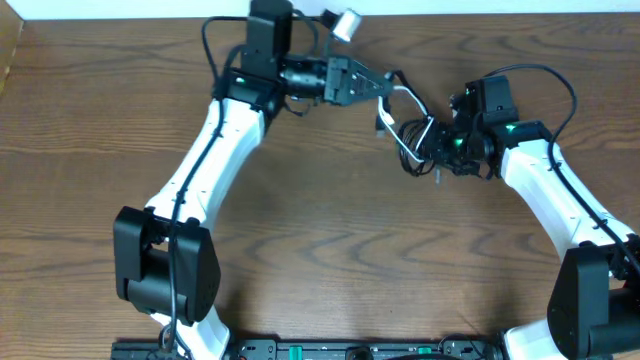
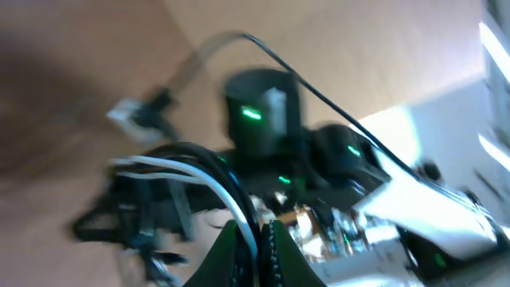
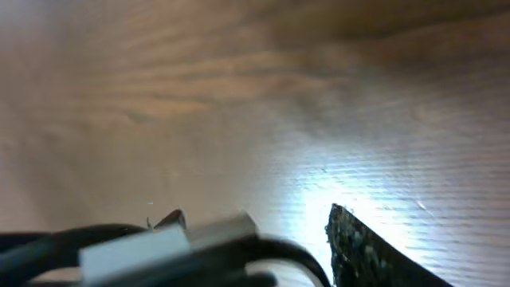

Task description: Untangle cables

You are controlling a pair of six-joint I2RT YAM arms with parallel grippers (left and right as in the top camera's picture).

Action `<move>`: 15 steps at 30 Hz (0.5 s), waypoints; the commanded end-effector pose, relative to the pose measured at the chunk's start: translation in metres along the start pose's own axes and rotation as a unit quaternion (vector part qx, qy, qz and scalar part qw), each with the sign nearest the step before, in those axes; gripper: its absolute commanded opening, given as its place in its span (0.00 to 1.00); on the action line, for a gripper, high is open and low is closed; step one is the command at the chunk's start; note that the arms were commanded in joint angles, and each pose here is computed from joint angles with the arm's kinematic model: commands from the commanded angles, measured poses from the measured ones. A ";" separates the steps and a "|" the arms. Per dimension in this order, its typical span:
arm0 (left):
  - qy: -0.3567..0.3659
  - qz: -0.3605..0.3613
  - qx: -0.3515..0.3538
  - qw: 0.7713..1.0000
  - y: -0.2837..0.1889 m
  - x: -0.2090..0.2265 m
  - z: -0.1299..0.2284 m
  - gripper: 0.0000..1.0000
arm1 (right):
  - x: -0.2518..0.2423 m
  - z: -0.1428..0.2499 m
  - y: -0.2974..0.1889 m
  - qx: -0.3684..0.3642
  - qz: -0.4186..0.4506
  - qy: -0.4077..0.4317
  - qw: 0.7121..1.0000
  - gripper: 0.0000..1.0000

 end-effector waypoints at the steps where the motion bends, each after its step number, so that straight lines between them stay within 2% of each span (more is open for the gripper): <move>1: -0.016 -0.114 -0.084 0.990 -0.027 0.030 -0.017 0.08 | -0.020 0.002 -0.005 0.016 0.024 -0.077 0.997 0.52; 4: -0.066 -0.247 -0.096 0.962 -0.039 0.069 -0.001 0.08 | -0.032 0.005 -0.017 0.027 0.034 -0.074 0.996 0.51; 6: -0.102 -0.367 -0.068 0.922 -0.049 0.097 0.027 0.08 | -0.047 0.005 -0.025 0.031 0.042 -0.049 0.997 0.50; 8: -0.104 -0.391 -0.040 0.914 -0.049 0.101 0.040 0.07 | -0.054 0.006 -0.028 0.035 0.044 -0.037 0.998 0.51; 12: -0.091 -0.400 0.017 0.912 -0.043 0.100 0.060 0.08 | -0.043 0.006 -0.030 0.039 -0.023 -0.071 0.996 0.52; 15: -0.096 -0.430 0.038 0.897 -0.043 0.106 0.070 0.07 | -0.037 0.005 -0.030 0.035 -0.049 -0.073 0.996 0.52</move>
Point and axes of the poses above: each gripper's point midway between its finger pads, its own y axis out along the fingers, its own x axis along the line the jaws close on, z = x × y, the point moved 5 cm from there along -y, back along the fingers, and after that the axes turned 7 degrees about -y, right-handed, at the moved point
